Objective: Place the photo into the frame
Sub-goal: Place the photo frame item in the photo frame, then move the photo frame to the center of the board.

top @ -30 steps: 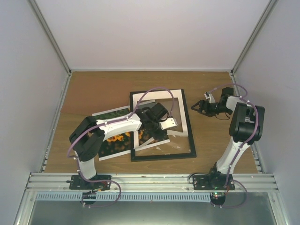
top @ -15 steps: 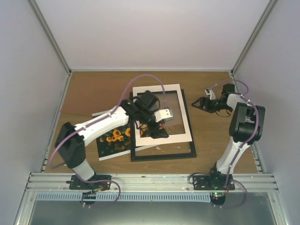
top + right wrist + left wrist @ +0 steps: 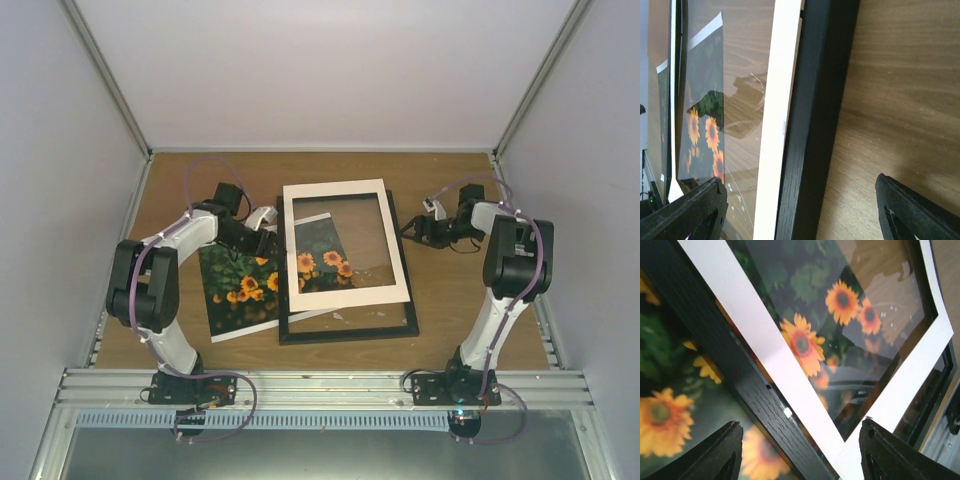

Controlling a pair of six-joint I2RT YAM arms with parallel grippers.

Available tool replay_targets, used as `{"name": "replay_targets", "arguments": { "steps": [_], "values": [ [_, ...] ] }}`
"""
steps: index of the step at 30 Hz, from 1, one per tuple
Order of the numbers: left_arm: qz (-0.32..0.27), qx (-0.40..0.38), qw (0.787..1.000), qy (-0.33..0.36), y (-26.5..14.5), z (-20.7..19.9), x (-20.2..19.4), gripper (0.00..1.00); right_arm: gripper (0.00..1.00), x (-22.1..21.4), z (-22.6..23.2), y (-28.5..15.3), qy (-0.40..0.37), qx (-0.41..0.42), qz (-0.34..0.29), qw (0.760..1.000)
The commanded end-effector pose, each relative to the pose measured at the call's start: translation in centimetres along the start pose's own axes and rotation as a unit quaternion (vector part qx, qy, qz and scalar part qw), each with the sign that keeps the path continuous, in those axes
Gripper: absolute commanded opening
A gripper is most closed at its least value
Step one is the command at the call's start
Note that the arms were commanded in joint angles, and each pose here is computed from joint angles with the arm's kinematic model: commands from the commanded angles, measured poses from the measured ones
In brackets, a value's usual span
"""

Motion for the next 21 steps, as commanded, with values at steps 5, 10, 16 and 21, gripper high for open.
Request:
{"name": "replay_targets", "arguments": {
  "steps": [5, 10, 16, 21],
  "values": [
    [0.006, -0.046, 0.999, -0.015, 3.6, 1.9, 0.0, 0.6, 0.81, -2.1, -1.1, 2.2, 0.033, 0.014, 0.04, 0.999],
    [-0.008, -0.078, 0.997, -0.009, 4.9, 2.4, 2.7, 0.55, 0.8, -1.7, -1.2, 2.9, 0.038, 0.05, 0.035, 0.997],
    [-0.028, -0.084, 0.996, -0.003, 5.8, 3.7, 5.9, 0.51, 0.78, 1.6, -1.7, 4.0, 0.012, 0.073, 0.009, 0.997],
    [-0.043, -0.092, 0.995, -0.015, 5.7, 4.6, 7.5, 0.51, 0.76, 4.4, -2.2, 5.1, -0.006, 0.08, -0.008, 0.997]
  ]
}}
Point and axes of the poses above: each gripper's point midway between its finger pads, its own y axis out along the fingers, its own z axis along the line the jaws close on, x = y × z, the point moved 8 cm from there along -y, back along the fingers, and after that the axes turned 4 degrees about -y, right-handed, at the moved point
